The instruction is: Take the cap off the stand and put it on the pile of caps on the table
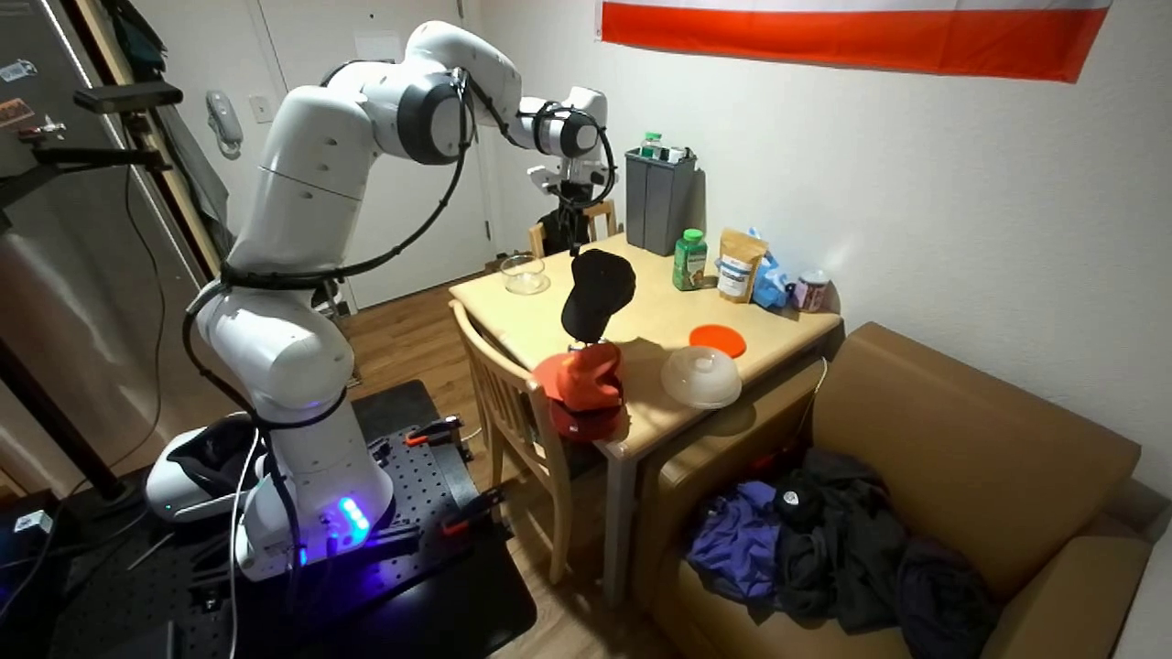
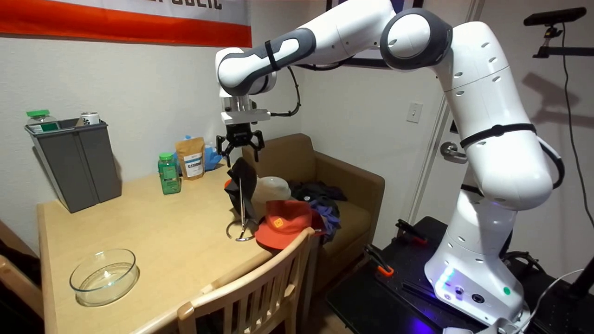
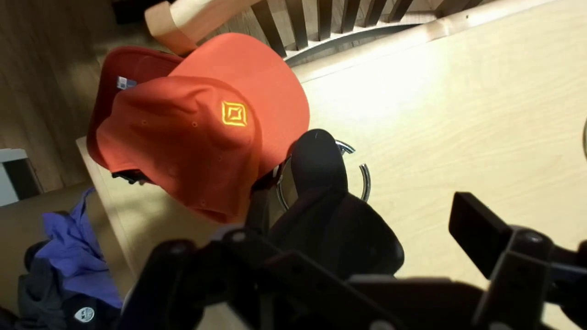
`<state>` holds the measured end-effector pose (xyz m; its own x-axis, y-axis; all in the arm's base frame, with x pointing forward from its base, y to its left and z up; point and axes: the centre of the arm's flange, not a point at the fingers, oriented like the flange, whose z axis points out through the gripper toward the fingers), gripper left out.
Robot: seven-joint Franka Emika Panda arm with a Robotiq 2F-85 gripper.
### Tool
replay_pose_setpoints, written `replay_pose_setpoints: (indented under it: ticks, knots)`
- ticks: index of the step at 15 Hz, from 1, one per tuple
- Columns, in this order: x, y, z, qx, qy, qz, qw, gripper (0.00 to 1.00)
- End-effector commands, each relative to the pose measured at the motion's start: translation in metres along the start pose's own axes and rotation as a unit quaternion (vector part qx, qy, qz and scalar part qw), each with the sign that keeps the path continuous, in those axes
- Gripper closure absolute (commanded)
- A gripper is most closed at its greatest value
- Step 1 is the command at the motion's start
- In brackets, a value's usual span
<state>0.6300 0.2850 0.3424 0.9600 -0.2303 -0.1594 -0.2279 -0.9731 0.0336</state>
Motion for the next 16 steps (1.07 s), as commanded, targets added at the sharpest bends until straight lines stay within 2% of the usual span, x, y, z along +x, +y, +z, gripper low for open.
replay_pose_setpoints:
  ticks: [1,8,12,13,14,16]
  knots:
    - [0.015,-0.015,0.002,-0.007,0.027,0.045,0.9986,0.00]
    - [0.025,-0.015,0.018,-0.025,0.057,0.137,0.9885,0.00]
    - [0.028,-0.012,0.025,-0.034,0.062,0.162,0.9842,0.00]
    - [0.028,-0.012,0.026,-0.038,0.063,0.162,0.9841,0.25]
    - [0.028,-0.012,0.026,-0.041,0.063,0.160,0.9843,0.26]
    - [0.028,-0.012,0.026,-0.046,0.066,0.157,0.9843,0.42]
